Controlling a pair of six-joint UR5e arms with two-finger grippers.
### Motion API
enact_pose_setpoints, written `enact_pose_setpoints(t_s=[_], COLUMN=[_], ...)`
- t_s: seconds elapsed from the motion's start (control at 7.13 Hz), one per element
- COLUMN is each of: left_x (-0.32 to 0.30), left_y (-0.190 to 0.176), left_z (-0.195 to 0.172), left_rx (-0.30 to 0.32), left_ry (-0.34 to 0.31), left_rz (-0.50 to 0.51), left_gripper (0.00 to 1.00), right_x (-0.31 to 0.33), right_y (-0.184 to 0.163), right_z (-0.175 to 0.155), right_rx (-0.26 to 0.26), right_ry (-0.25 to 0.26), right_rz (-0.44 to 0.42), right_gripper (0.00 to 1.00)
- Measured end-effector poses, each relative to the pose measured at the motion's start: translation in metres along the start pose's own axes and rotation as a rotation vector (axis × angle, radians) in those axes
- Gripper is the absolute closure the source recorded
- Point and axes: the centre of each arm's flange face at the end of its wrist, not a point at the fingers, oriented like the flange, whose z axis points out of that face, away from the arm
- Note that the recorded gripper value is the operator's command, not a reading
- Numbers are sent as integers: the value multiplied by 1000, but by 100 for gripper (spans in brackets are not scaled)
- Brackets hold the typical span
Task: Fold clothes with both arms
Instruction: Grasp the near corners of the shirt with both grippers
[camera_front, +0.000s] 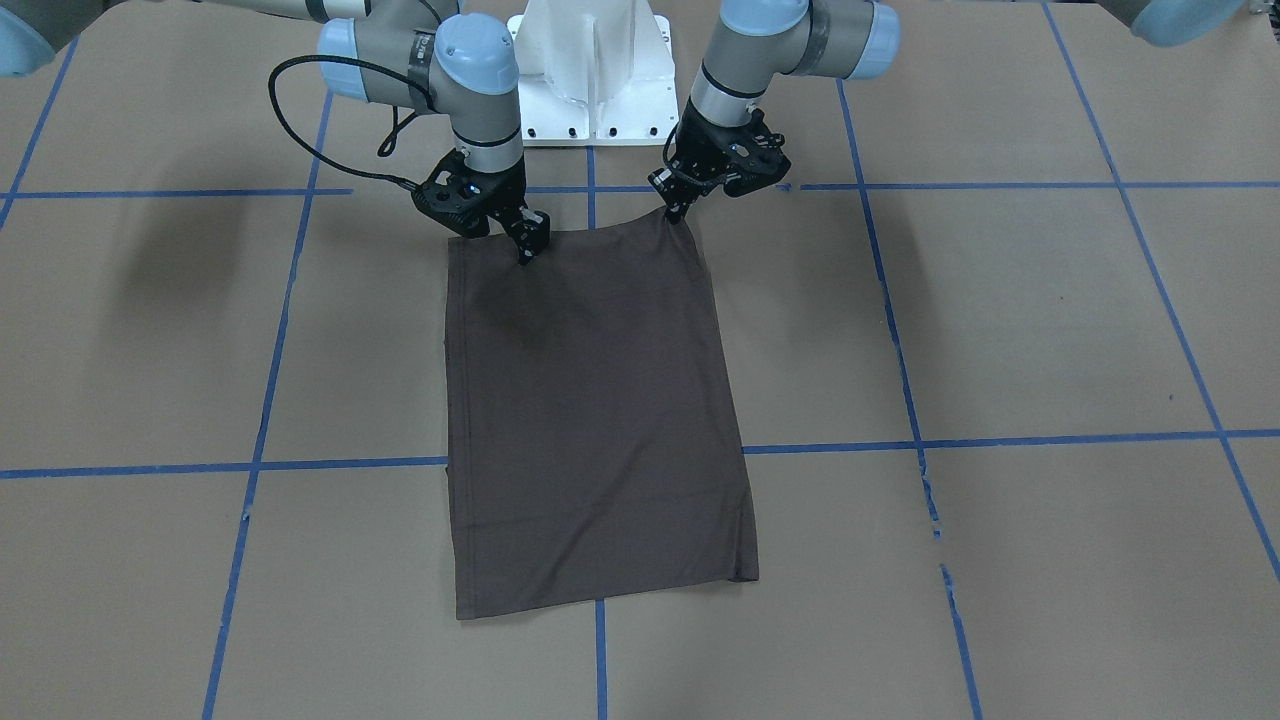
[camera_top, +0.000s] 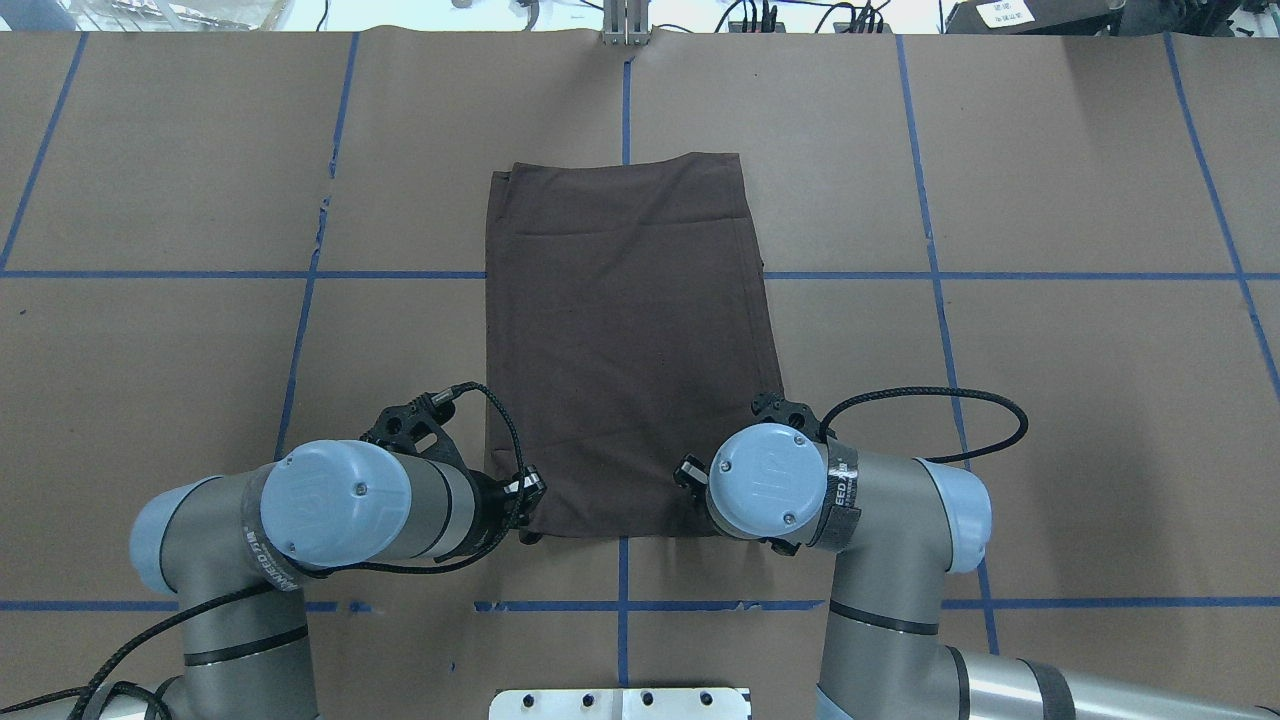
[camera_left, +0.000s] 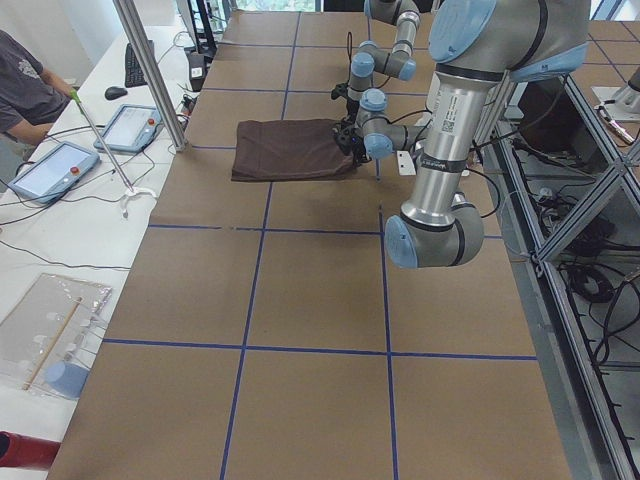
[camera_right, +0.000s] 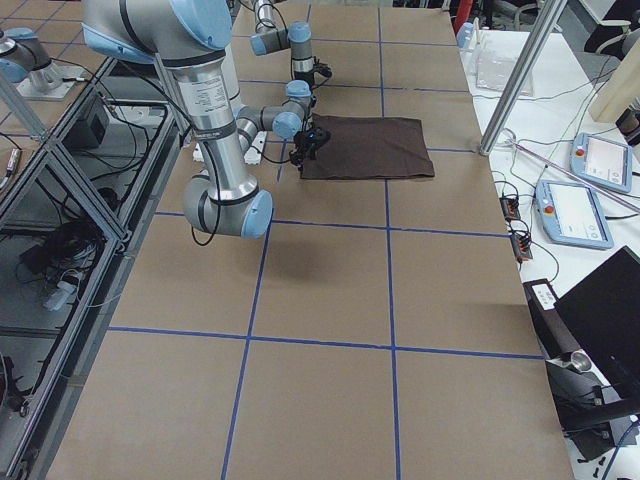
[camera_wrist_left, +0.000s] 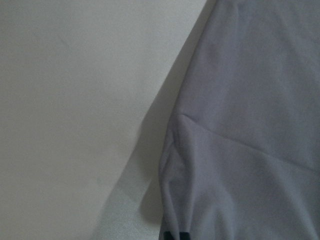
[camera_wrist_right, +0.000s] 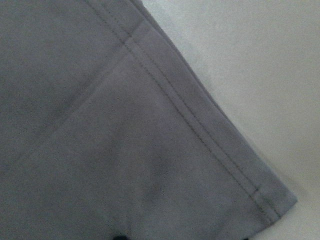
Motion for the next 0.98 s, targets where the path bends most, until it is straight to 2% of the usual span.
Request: enact_pose_setpoints(t_s=[0.98], left_x=[2], left_y=[1], left_z=[-1], left_rx=[-2], left_ry=[4], left_rz=[1], left_gripper=[100], right_x=[-9], right_y=[-8], right_z=[-16], right_rx=[0], right_ry=[-31], right_rz=[11], right_gripper=[100])
